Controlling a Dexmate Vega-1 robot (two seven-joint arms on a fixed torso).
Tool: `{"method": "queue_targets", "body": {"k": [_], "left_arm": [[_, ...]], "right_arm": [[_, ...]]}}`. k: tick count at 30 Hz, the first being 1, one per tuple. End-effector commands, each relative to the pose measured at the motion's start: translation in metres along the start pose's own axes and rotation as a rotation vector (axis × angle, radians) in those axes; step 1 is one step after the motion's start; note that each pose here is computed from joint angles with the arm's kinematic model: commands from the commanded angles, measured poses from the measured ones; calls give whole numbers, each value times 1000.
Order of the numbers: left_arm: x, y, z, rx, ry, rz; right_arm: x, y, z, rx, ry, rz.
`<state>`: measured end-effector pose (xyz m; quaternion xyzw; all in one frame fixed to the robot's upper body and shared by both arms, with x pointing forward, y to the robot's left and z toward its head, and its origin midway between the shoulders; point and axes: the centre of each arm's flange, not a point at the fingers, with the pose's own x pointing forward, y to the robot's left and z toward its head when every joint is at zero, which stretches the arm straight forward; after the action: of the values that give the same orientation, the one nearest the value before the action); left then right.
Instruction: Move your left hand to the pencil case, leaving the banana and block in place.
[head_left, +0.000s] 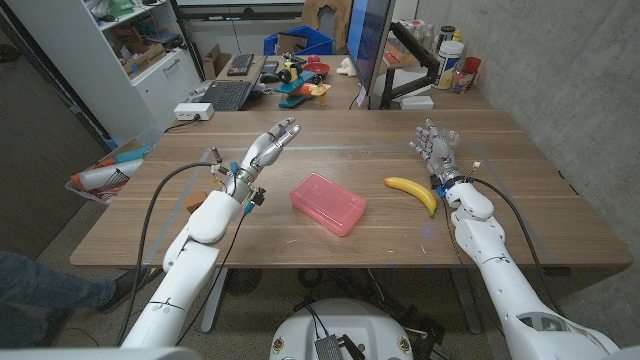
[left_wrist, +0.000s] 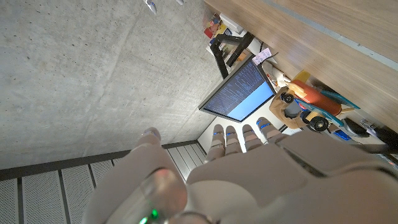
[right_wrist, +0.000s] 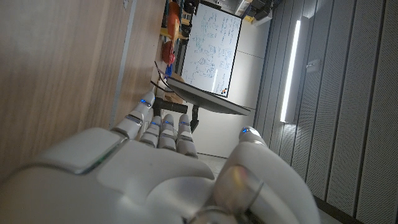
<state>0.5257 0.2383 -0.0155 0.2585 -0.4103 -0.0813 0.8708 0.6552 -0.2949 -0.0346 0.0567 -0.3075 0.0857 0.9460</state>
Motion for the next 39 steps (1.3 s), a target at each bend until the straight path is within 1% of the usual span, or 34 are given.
{"method": "queue_targets", "body": {"k": [1,24,33,39], "left_arm": [[-4,-4,1,37,12,-24],[2,-16,-2,109,27,-76],[2,-21,-1,136,24,-93],[0,-24,0,154,21,-99]], "right_arm": [[2,1,2,-3,0,8],[5,1,7,-12,-4,1],[6,1,7,-12,-5,0],[5,2,8,-11,-12,0]]}}
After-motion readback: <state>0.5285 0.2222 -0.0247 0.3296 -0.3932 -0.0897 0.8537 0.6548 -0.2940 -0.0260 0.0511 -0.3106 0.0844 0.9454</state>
